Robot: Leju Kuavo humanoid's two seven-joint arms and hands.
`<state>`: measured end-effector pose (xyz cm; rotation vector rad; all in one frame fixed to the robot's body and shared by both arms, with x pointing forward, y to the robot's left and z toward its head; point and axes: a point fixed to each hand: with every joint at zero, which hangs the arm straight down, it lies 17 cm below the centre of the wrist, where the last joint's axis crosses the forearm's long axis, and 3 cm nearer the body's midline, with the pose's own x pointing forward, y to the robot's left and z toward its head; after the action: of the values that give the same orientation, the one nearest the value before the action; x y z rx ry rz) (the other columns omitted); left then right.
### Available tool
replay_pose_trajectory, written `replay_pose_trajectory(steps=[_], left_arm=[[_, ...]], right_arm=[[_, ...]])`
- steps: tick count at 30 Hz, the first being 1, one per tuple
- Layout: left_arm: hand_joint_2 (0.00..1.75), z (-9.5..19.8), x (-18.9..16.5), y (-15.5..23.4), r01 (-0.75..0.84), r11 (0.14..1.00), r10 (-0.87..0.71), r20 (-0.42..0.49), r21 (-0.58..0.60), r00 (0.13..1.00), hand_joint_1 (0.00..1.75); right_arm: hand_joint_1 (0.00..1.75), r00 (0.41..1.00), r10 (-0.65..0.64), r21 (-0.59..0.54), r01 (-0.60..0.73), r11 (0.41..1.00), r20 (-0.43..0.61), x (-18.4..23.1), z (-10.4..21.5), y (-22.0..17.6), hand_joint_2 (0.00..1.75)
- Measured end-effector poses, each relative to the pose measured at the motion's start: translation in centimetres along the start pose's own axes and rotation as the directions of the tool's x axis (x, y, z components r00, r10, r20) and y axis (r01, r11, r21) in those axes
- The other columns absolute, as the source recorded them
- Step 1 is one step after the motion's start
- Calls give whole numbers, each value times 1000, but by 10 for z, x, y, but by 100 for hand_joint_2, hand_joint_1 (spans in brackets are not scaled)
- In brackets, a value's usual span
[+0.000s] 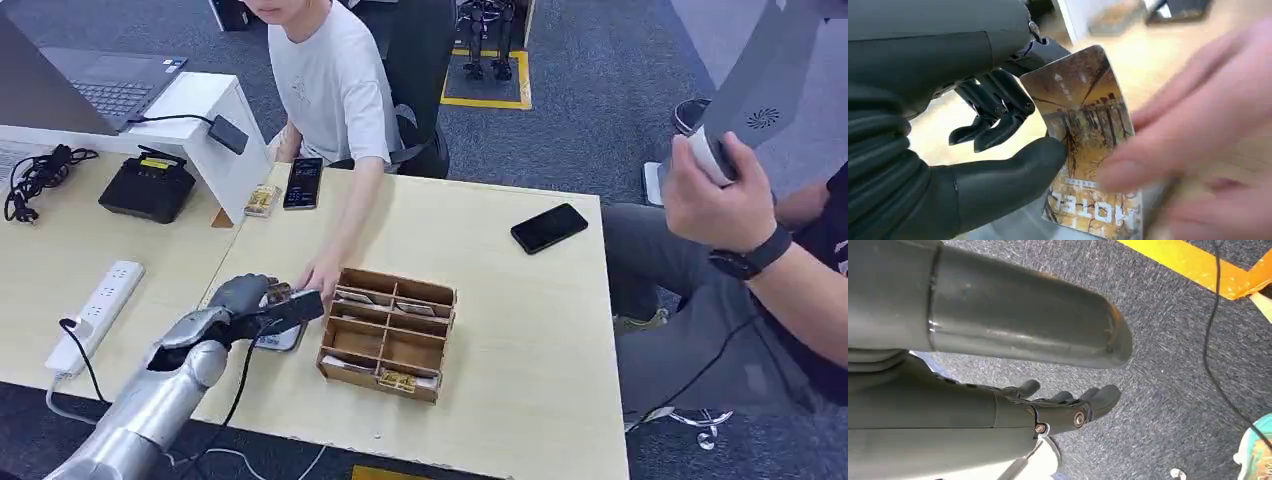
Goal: Pass the card to the sensor for recognition and then transmit it.
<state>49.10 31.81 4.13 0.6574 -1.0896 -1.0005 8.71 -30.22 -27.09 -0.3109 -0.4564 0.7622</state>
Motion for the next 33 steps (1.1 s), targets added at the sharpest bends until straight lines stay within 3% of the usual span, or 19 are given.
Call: replay_pose_trajectory(steps=[3, 5, 7, 8, 10, 12, 15, 20, 23, 26, 30, 33], left_arm=[[175, 15, 18, -5, -410, 904, 421, 95, -118, 902, 175], [175, 30, 33, 28, -644, 753, 657, 204, -134, 726, 175], [175, 46, 41, 97, -805, 588, 762, 385, -76, 520, 175], [175, 53, 40, 137, -847, 532, 741, 486, -4, 463, 175], [175, 70, 37, 208, -873, 465, 633, 635, 145, 443, 175], [175, 85, 40, 261, -880, 417, 541, 716, 228, 442, 175], [175, 99, 46, 297, -884, 384, 468, 769, 268, 436, 175], [175, 110, 44, 313, -878, 368, 411, 794, 304, 448, 175], [175, 116, 42, 319, -824, 394, 326, 777, 407, 539, 175], [175, 125, 37, 327, -609, 435, 101, 636, 663, 765, 175], [175, 125, 32, 326, -453, 445, -18, 514, 772, 858, 175], [175, 123, 25, 322, -248, 431, -162, 344, 868, 925, 175]], right_arm=[[0, 1000, 4, -11, -4, 1000, 15, 2, 0, -2, 0], [0, 1000, 6, -16, -6, 1000, 23, 2, 0, -2, 0], [0, 1000, 5, -16, -5, 1000, 23, 2, 1, -1, 0], [0, 1000, 4, -20, -3, 1000, 25, 3, 0, -2, 0], [0, 1000, 2, -28, -1, 1000, 26, 4, 0, -5, 0], [0, 1000, 0, -32, 1, 999, 29, 6, -1, -6, 0], [0, 999, -3, -35, 4, 999, 32, 9, -2, -8, 0], [0, 1000, -5, -33, 6, 999, 29, 8, -2, -7, 0], [0, 1000, -6, -28, 7, 1000, 29, 8, -2, -7, 0], [0, 999, -7, -17, 8, 1000, 31, 9, -2, -5, 0], [0, 999, -9, -19, 9, 1000, 40, 14, -4, -8, 0], [0, 999, -8, -20, 9, 1000, 45, 16, -5, -9, 0]])
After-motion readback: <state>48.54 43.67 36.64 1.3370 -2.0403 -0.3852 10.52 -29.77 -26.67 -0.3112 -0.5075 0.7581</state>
